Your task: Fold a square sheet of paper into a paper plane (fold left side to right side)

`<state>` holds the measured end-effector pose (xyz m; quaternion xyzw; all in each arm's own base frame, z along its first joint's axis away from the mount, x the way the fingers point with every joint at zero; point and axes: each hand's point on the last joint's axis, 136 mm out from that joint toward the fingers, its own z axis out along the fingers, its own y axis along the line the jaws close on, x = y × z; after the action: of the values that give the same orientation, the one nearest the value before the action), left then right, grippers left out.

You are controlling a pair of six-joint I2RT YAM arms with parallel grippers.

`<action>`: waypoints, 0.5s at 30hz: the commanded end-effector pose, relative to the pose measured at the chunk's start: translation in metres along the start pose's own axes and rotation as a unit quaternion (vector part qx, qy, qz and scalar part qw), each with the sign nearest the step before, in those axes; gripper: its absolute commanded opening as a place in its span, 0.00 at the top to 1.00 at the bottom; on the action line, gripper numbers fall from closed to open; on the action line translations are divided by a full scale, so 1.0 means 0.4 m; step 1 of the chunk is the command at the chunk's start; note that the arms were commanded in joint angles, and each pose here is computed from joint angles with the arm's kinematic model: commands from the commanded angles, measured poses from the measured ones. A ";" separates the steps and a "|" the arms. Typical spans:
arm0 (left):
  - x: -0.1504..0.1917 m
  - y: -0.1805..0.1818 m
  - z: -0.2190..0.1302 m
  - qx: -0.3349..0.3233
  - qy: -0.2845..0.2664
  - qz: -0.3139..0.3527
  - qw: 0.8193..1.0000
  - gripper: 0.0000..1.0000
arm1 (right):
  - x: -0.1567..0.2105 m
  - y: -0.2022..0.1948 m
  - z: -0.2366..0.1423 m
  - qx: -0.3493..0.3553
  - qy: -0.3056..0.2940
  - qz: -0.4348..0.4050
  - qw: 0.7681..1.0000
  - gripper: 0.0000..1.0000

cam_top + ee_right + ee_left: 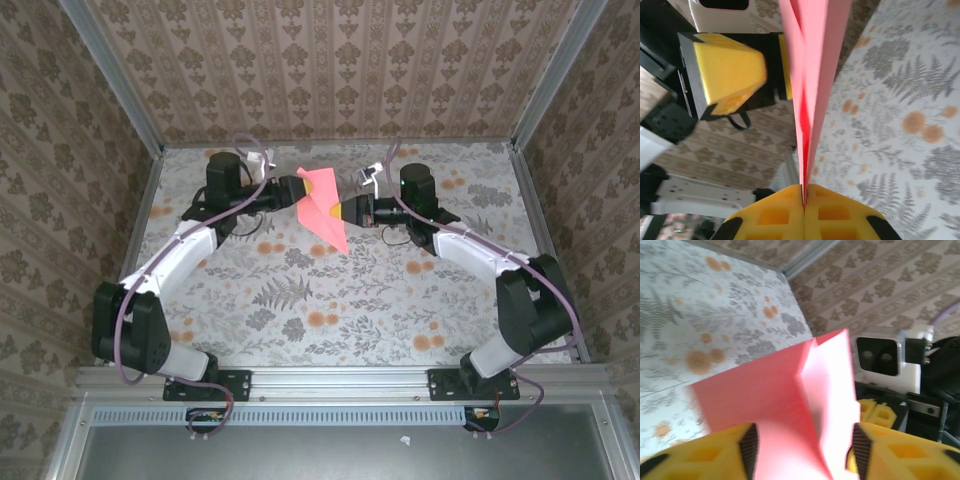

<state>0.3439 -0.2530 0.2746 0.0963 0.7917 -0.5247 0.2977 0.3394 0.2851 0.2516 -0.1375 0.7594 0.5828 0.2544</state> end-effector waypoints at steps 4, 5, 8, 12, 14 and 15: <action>0.010 0.083 -0.134 -0.151 -0.041 0.032 0.987 0.29 | 0.047 -0.090 -0.104 0.262 0.047 -0.091 0.960 0.97; 0.012 0.096 -0.153 -0.174 -0.049 0.034 0.983 0.28 | 0.056 -0.111 -0.125 0.316 0.060 -0.108 0.941 0.97; 0.017 0.118 -0.198 -0.218 -0.075 0.036 0.972 0.27 | 0.072 -0.158 -0.183 0.458 0.100 -0.155 0.870 0.98; 0.029 0.142 -0.251 -0.265 -0.106 0.034 0.958 0.25 | 0.081 -0.191 -0.224 0.583 0.158 -0.216 0.767 0.99; 0.037 0.154 -0.278 -0.285 -0.120 0.032 0.950 0.21 | 0.080 -0.201 -0.221 0.624 0.185 -0.251 0.716 0.99; 0.039 0.156 -0.289 -0.292 -0.127 0.032 0.948 0.19 | 0.081 -0.206 -0.217 0.640 0.196 -0.265 0.694 0.99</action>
<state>0.3195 -0.1513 0.2592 -0.0066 0.8514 -0.3253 0.4114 0.3356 0.2335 0.1964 -0.2140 0.9262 0.0339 0.3085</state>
